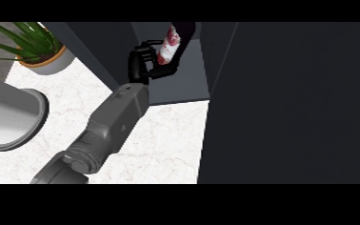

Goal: Pick up the wine, place it into the cabinet and close the cabinet

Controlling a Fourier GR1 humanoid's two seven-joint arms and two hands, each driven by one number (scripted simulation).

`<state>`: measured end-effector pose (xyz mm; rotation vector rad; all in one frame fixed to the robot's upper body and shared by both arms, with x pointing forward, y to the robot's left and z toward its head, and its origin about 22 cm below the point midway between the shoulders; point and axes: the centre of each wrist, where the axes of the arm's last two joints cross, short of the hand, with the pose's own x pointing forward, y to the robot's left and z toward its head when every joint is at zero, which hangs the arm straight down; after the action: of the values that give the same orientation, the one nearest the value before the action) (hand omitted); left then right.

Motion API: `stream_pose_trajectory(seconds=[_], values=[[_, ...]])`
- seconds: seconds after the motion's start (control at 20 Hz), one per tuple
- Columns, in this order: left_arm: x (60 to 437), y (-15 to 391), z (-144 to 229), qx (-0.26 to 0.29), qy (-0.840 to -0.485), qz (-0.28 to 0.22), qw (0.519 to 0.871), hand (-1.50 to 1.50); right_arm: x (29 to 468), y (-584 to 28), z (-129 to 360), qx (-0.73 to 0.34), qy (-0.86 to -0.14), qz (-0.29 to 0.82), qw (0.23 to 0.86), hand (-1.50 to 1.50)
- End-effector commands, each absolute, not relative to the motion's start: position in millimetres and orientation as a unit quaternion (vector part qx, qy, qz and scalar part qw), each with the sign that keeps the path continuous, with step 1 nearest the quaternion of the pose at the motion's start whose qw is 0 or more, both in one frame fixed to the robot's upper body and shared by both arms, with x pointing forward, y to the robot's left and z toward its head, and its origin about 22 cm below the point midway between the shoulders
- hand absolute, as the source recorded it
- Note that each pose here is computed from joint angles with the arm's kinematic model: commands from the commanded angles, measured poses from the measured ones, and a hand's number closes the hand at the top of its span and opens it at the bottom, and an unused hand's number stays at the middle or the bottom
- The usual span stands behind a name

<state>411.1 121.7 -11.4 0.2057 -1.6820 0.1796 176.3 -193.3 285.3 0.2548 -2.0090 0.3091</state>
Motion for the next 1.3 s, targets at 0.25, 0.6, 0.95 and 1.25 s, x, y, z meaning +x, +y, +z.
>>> stream_pose_trajectory(seconds=[0.25,0.6,0.95,1.25], values=[[384.8,137.6,-52.2,0.043,-0.726,0.127,0.675,1.5,172.1,-192.3,284.7,0.125,-0.836,0.142,0.515,-1.5],[381.8,139.1,-56.3,0.03,-0.707,0.132,0.694,1.5,171.7,-181.9,285.6,0.143,-0.835,0.149,0.509,-1.5],[364.1,148.9,-78.6,0.054,-0.697,0.135,0.702,1.5,170.0,-190.2,282.6,0.148,-0.833,0.14,0.514,-1.5],[365.2,146.7,-76.5,0.066,-0.703,0.133,0.696,1.5,174.0,-188.9,286.7,0.162,-0.832,0.136,0.513,-1.5]])
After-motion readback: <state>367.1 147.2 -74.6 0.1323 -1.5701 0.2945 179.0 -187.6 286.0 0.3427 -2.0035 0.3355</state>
